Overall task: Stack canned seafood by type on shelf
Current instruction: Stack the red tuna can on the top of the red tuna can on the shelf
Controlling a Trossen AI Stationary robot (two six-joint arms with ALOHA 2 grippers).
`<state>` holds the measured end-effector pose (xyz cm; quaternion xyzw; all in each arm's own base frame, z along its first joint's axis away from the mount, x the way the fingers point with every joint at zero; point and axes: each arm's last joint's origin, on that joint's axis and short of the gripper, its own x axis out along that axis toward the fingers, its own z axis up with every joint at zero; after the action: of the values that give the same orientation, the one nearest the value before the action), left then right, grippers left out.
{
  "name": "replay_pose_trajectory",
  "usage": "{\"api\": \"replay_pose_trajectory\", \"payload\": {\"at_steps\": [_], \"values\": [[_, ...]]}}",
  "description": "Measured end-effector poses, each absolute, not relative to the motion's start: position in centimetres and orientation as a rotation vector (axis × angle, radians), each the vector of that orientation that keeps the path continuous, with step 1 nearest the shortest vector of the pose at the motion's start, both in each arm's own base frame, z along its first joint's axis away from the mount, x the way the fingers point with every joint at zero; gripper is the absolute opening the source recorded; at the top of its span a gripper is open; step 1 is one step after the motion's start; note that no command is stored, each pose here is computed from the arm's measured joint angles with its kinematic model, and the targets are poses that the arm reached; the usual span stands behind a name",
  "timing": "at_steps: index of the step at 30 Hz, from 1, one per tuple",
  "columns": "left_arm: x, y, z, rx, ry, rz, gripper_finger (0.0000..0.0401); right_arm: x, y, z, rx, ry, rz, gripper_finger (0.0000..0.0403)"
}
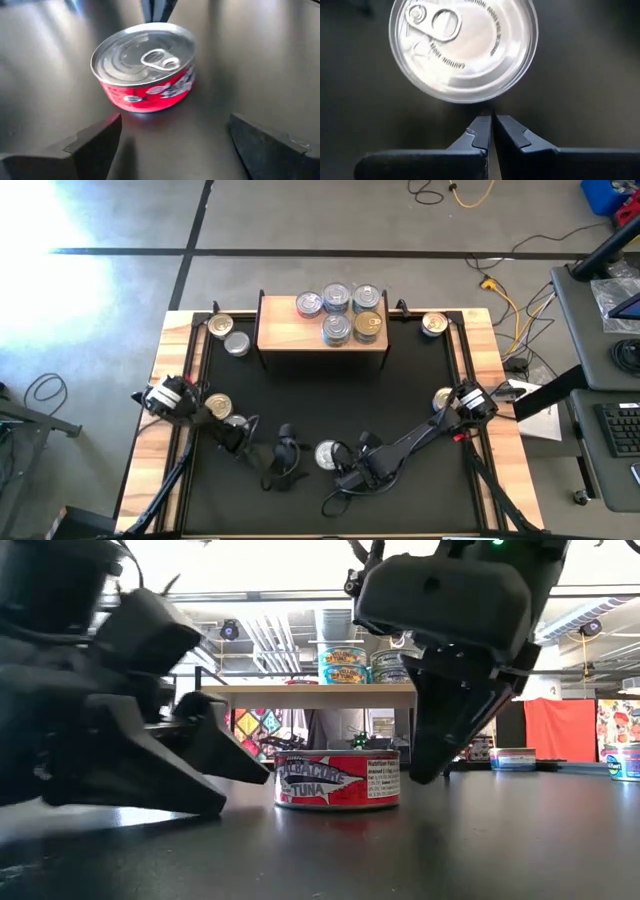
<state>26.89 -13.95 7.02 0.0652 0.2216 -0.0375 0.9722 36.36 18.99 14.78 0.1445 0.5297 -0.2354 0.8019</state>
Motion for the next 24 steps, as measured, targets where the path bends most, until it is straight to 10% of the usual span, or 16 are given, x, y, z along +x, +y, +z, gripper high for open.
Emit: {"api": "replay_pose_trajectory", "payload": {"at_steps": [24], "values": [[31.3, -6.8, 6.6, 0.085, 0.529, -0.404, 0.0384, 35.2, 20.9, 12.7, 0.378, 1.021, -0.5, 0.0012]]}}
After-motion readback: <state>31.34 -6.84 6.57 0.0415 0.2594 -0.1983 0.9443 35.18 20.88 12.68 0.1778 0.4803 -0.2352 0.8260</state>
